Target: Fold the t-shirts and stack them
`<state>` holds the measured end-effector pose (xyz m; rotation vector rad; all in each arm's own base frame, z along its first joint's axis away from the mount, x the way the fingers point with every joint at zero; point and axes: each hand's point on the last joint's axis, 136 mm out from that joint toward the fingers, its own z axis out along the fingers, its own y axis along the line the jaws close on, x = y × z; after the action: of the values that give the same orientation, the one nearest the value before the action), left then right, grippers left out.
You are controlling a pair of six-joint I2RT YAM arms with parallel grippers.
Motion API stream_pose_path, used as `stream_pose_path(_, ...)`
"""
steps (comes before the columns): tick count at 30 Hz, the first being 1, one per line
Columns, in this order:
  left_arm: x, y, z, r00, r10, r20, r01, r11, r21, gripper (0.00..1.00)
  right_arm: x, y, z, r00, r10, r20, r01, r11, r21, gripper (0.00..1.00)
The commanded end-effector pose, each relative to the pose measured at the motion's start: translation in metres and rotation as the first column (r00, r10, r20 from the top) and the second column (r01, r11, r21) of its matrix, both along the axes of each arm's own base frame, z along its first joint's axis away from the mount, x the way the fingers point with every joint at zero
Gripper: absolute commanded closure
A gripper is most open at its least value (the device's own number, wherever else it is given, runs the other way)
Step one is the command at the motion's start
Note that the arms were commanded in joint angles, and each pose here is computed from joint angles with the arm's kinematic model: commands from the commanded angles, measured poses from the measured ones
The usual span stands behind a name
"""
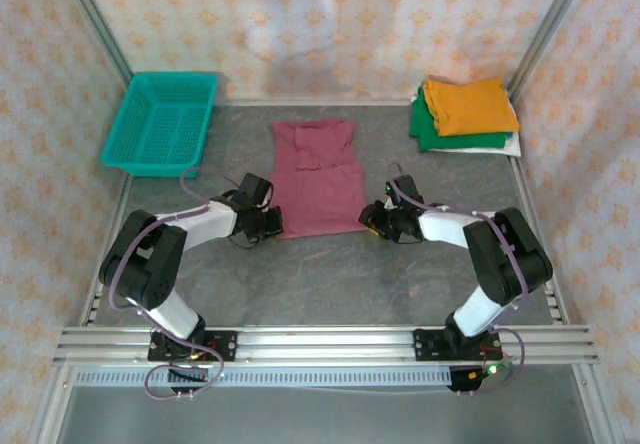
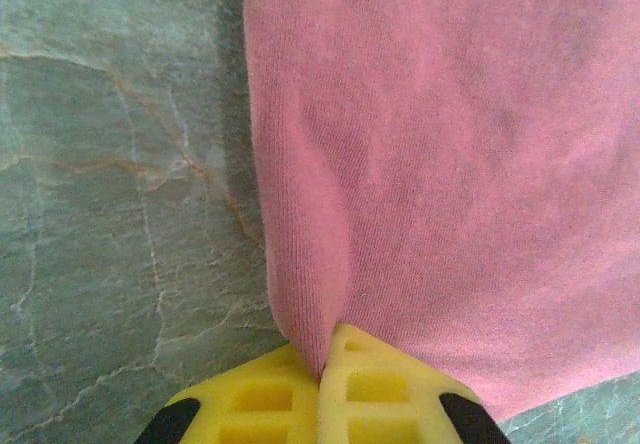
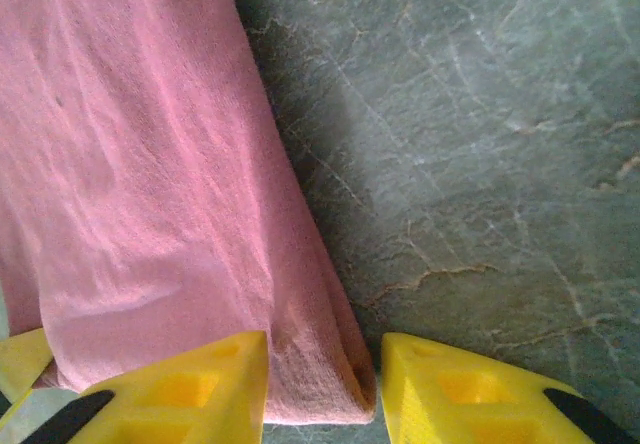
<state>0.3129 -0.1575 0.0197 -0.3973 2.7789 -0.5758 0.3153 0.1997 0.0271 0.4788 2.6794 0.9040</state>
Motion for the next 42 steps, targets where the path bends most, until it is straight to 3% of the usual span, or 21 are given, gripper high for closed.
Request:
stream_pose_path(1,0.000,0.009,-0.003,1.000,0.000,-0.006,0.000,0.999,0.048,0.97,0.014,0.029,0.006,0.997,0.055,0.062,-0.059,0.996,0.071,0.69)
stream_pose_path(8,-0.001,0.012,0.002,1.000,0.002,0.009,-0.003,0.998,0.057,0.97,0.016,0.038,0.018,0.995,0.073,0.068,-0.078,0.994,0.080,0.70)
stream_pose_path(21,-0.008,0.024,0.007,1.000,-0.002,0.013,0.000,0.995,0.100,1.00,0.005,0.017,0.026,0.996,0.039,0.081,-0.037,0.999,-0.021,1.00)
stream_pose_path(26,-0.030,0.029,0.008,0.999,-0.034,0.002,0.033,0.994,0.104,1.00,-0.022,0.007,0.019,0.997,0.049,0.053,-0.048,0.999,-0.021,1.00)
stream_pose_path(31,-0.066,0.019,0.014,0.990,-0.136,-0.027,0.137,0.990,0.036,1.00,-0.060,0.008,0.025,0.993,0.103,0.055,-0.104,0.995,0.001,1.00)
stream_pose_path(36,-0.097,0.000,0.040,0.975,-0.221,-0.012,0.221,0.975,-0.022,1.00,-0.087,0.017,0.046,0.987,0.135,0.086,-0.138,0.990,0.031,1.00)
stream_pose_path(42,-0.085,0.003,0.095,0.974,-0.195,0.117,0.197,0.980,-0.004,1.00,-0.070,-0.008,0.098,0.980,-0.020,0.200,0.020,1.000,0.005,1.00)
